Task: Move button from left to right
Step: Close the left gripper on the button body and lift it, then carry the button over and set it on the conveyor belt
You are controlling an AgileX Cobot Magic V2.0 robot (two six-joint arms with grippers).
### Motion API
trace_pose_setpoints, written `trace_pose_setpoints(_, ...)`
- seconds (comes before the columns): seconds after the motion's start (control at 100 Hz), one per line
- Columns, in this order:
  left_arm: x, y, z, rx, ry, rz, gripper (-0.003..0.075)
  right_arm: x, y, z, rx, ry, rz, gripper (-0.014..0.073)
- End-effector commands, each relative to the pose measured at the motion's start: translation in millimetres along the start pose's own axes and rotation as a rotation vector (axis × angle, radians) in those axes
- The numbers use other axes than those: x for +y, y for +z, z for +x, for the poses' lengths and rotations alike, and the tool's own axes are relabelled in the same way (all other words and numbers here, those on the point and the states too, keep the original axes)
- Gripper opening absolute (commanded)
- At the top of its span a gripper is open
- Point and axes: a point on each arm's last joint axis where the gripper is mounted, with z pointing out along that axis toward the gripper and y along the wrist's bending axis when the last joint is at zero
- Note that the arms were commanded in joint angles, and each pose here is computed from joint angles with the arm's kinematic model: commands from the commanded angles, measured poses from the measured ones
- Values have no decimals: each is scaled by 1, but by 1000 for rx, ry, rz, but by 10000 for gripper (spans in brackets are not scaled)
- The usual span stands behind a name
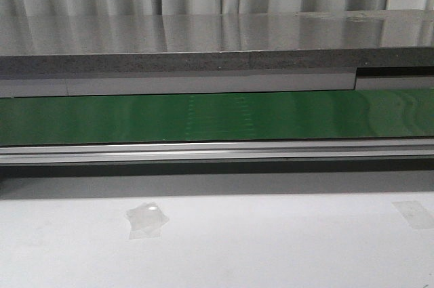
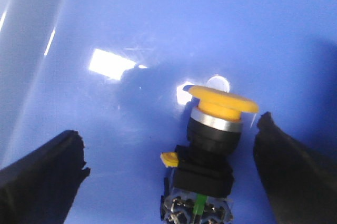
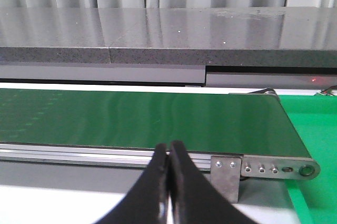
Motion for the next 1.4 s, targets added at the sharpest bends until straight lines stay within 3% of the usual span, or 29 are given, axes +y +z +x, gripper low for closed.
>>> trace_pose_setpoints(0.0,-4,-19,-13,-91,-3,9,617,0,-3,-13,-115,-8,-1,-101)
trace_pose_setpoints(0.55,-3,5,-7,-15,-6,9,609,0,-3,-13,-115,-8,-1,-101)
trace_pose_setpoints(0.65,-3,5,-7,-15,-6,9,542,0,-3,-13,-115,-8,-1,-101)
trace_pose_setpoints(0.84,-2,5,-6,-9,2,3,313,0,-3,-13,-115,-8,-1,-101)
trace_pose_setpoints(1.05,-2,5,-6,-7,4,1,152,0,-3,-13,-115,-8,-1,-101)
trace_pose_setpoints(1.19,-2,2,-6,-7,9,-2,93,0,-3,-13,-115,-8,-1,-101)
trace_pose_setpoints(1.39,-3,-23,-13,-53,27,-8,80,0,-3,-13,-115,-8,-1,-101)
